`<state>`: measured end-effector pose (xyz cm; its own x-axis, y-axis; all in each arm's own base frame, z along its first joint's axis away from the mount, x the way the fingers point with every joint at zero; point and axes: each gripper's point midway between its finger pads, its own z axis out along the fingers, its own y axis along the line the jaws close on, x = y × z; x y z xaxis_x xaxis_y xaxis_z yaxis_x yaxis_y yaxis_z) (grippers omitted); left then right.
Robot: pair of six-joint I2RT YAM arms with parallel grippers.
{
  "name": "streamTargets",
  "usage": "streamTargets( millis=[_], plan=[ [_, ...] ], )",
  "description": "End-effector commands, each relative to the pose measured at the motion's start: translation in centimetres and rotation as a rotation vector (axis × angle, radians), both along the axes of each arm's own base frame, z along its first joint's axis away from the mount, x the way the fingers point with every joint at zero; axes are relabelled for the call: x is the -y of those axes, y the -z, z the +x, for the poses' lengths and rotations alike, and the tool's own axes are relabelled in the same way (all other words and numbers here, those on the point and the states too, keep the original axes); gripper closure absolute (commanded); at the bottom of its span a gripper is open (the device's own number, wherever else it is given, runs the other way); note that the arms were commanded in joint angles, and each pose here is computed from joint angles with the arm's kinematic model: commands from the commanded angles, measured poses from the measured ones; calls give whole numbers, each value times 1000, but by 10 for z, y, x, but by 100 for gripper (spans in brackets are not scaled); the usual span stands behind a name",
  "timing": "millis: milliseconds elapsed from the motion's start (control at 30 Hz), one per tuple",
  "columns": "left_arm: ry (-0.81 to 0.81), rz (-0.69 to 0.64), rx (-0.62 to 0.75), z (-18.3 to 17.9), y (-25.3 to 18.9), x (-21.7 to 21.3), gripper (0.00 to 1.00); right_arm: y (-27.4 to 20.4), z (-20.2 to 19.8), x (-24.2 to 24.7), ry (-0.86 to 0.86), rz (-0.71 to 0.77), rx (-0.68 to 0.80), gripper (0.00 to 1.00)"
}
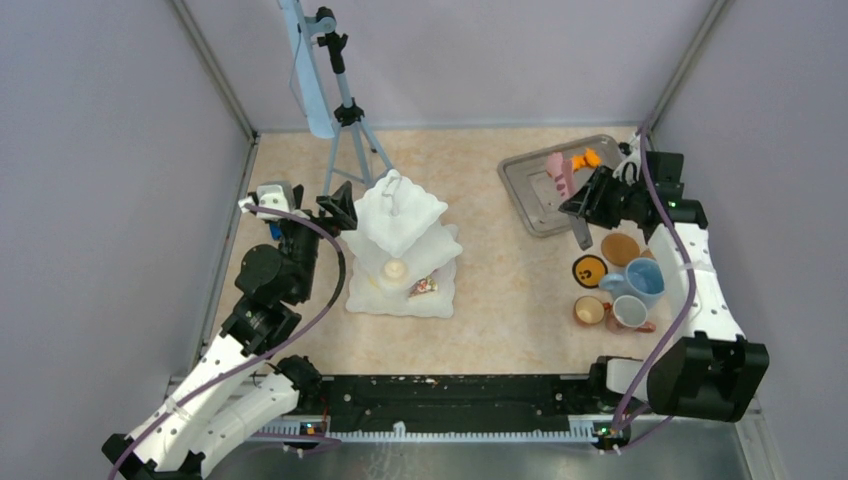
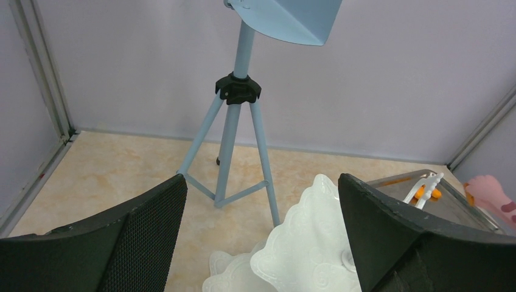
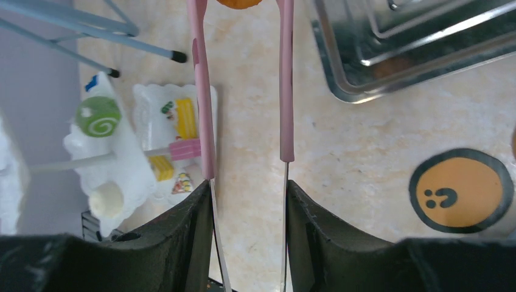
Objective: Serve the afternoon tea
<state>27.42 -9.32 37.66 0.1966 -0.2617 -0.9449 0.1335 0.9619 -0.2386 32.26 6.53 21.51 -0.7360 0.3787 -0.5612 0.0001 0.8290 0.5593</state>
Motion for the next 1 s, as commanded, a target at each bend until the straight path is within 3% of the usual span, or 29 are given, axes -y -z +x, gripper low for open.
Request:
streamTargets(
  millis=[0,200,500,833,967],
  plan=[
    [-42,-30,14,-1,-4,-10,1,-85,-21,-39,-149,81,184,80],
    [-62,-27,10,0,-2,-13,1,-120,-69,-113,-355,142,218,80],
    [-75,-17,2,2,0,-15,1,-126,-122,-193,-549,161,203,80],
    [-77,-12,-2,3,1,-15,1,-112,-107,-225,-572,93,199,80],
    [-75,-9,0,3,1,-14,1,-105,-103,-230,-580,78,188,75]
  ],
)
